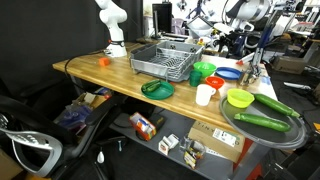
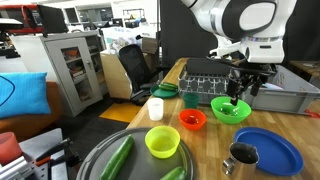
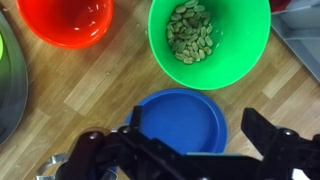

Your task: Put the blue plate in the dish rack

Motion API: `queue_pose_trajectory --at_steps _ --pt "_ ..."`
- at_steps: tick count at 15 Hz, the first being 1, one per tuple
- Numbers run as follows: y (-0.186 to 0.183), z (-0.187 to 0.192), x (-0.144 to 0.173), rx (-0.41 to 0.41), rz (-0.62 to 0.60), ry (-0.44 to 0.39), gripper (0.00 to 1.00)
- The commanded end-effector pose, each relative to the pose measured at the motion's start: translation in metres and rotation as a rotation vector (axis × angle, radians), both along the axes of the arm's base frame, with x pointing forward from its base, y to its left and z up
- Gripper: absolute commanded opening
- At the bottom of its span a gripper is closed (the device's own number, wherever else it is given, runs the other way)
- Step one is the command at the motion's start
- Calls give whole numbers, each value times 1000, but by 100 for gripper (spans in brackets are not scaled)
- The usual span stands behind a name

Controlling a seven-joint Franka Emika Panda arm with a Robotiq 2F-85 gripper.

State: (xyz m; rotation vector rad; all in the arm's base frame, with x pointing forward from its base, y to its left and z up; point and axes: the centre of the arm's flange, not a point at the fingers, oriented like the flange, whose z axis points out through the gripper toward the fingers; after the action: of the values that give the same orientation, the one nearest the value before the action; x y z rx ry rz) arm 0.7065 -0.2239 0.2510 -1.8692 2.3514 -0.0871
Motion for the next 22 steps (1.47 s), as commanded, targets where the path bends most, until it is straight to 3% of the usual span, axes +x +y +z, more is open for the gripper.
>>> queue_pose_trajectory --at_steps 1,6,14,22 --pt "-15 -18 11 -27 -11 -1 100" --pt "-39 -49 27 -45 -23 5 100" --pt "-53 -89 57 -1 9 -7 100" --pt "-52 -105 67 30 72 108 100"
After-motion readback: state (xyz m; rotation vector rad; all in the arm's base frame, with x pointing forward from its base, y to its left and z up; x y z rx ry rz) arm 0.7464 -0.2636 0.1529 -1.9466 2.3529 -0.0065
